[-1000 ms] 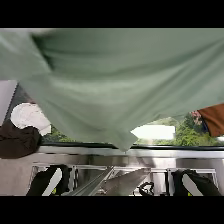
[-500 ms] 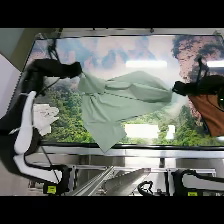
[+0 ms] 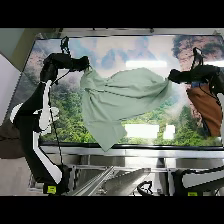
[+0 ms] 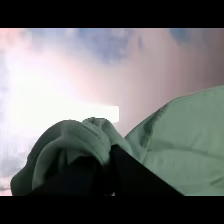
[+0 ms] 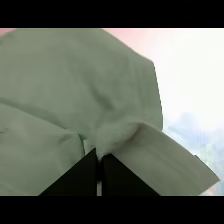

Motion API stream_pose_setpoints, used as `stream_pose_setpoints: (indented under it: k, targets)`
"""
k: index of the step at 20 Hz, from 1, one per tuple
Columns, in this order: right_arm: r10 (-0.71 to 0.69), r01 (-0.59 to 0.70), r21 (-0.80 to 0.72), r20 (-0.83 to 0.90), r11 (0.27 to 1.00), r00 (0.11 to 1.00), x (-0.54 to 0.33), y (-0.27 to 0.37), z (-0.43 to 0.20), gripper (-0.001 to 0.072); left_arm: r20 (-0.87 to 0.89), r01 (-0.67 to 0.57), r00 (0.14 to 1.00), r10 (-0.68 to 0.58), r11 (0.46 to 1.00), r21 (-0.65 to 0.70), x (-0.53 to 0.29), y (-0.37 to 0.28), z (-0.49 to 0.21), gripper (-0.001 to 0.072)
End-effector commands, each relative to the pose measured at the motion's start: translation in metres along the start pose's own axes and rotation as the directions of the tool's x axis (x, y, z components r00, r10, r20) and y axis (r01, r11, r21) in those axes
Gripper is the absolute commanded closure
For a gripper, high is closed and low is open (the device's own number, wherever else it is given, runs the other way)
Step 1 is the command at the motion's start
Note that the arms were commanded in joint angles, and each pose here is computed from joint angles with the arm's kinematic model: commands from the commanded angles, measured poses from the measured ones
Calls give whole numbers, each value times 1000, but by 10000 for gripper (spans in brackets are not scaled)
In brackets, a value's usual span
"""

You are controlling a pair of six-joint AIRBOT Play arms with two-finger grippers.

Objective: Fold the shirts.

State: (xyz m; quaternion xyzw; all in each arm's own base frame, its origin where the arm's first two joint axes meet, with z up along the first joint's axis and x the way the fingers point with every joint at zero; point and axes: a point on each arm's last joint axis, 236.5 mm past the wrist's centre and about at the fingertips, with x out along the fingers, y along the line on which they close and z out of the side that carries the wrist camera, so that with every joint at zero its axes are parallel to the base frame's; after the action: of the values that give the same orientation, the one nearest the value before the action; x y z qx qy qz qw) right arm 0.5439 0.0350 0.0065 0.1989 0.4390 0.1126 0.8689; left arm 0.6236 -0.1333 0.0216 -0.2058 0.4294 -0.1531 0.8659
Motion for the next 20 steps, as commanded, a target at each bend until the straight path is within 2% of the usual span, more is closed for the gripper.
stream_pose_setpoints:
  k: [1, 7, 12, 13, 14, 15, 20]
  targets:
    - [1, 1, -31, 68, 1000, 998, -5, 8, 29, 685, -62, 26, 998, -24, 1000, 17, -10, -16, -5, 27]
    - [-22, 23, 5, -38, 1000, 999, 35, -21, -5, 685, -309, -26, 951, -12, 993, -117, -97, -1, -44, 28]
    - [-31, 33, 18, -77, 999, 997, 53, -35, -20, 676, -503, -161, 863, 41, 967, -198, -152, 12, -135, 47]
    - [-27, 29, 18, -82, 999, 996, 50, -34, -20, 578, -539, -193, 840, 56, 961, -200, -152, 13, -165, 47]
    - [-15, 17, 17, -104, 1000, 994, 46, -32, -21, 306, -572, -210, 818, 59, 956, -203, -151, 12, -196, 47]
    - [-1, 4, 26, -135, 1000, 991, 39, -32, -24, 214, -604, -227, 795, 57, 952, -208, -149, 12, -230, 46]
    - [26, 4, 148, -198, 989, 980, -11, -72, -17, 215, -657, -286, 753, 20, 910, -300, -142, 20, -342, 47]
